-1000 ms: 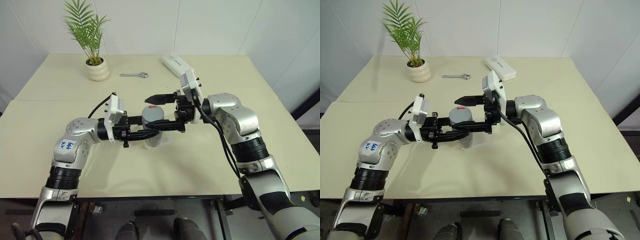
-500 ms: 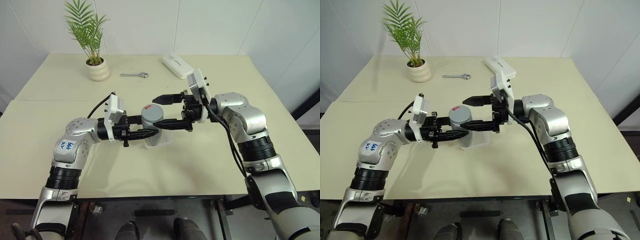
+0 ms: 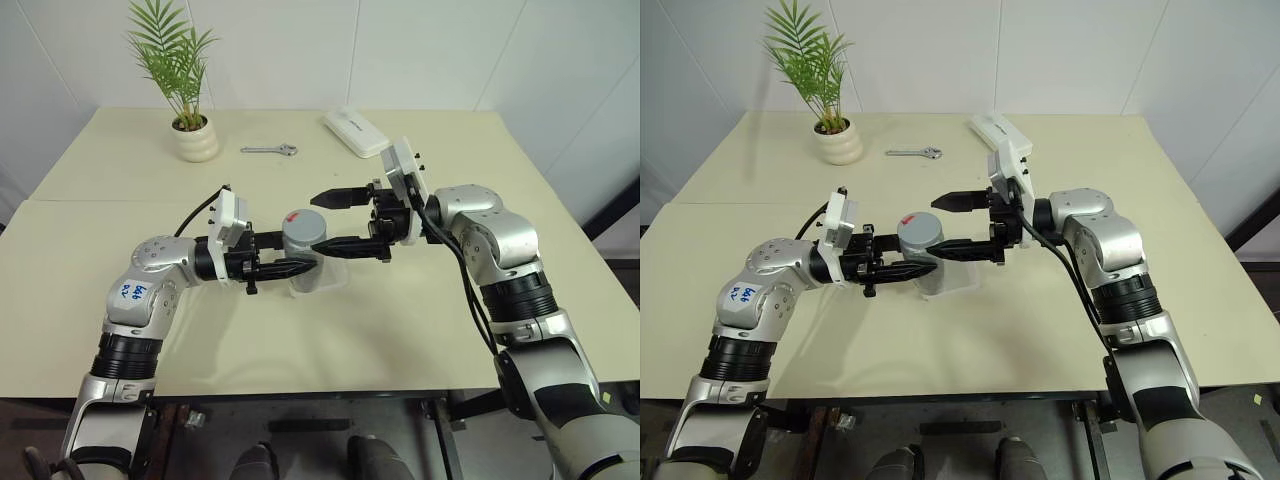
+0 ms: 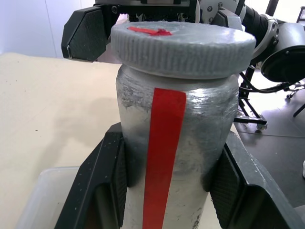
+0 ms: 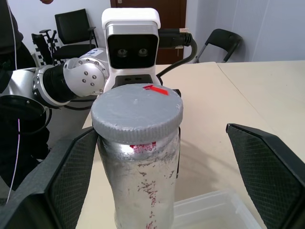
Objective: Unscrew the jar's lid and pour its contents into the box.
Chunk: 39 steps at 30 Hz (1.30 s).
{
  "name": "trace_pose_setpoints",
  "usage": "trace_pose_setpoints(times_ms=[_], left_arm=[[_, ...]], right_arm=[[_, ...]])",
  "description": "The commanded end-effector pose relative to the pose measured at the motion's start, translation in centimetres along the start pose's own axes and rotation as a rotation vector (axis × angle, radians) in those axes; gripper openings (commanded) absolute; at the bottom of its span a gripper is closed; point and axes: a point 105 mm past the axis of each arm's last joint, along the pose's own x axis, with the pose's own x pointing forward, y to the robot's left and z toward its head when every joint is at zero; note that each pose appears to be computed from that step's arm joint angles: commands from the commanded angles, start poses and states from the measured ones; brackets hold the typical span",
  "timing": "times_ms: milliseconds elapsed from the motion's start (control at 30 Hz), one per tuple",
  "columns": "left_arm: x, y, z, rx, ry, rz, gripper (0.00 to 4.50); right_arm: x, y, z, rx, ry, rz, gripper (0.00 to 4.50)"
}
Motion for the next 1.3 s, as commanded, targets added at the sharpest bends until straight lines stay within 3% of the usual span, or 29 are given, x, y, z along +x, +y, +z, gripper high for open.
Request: trace_pose_setpoints(times_ms=[33, 533, 1000, 1100, 1233, 1300], left_arm=[[0.0, -0.7, 1.0, 0.046, -0.015, -0.030, 1.87], [0.0, -0.8, 1.0, 0.040, -0.017, -0.035, 1.87], [0.1, -0.9, 1.0, 0.036, -0.019, -0.033, 1.87], [0.1, -0.9, 1.0, 0.036, -0.020, -0.032, 1.87], [0.2, -0.9, 1.0, 0.036, -0.020, -0.034, 1.87], [0.2, -0.9, 1.0, 0.036, -0.020, -0.034, 1.87]], right_arm=[[-0.8, 0.4, 0.9, -0.015, -0.027, 0.013, 4.49], [1.4, 1.4, 3.2, -0.043, -0.105, 0.076, 4.49], [2.4, 1.6, 2.7, -0.039, -0.077, 0.092, 4.49], [2.4, 1.7, 2.4, -0.035, -0.068, 0.097, 3.93], [2.4, 1.8, 2.3, -0.032, -0.067, 0.103, 2.57], [2.4, 1.8, 2.3, -0.037, -0.065, 0.097, 2.52]])
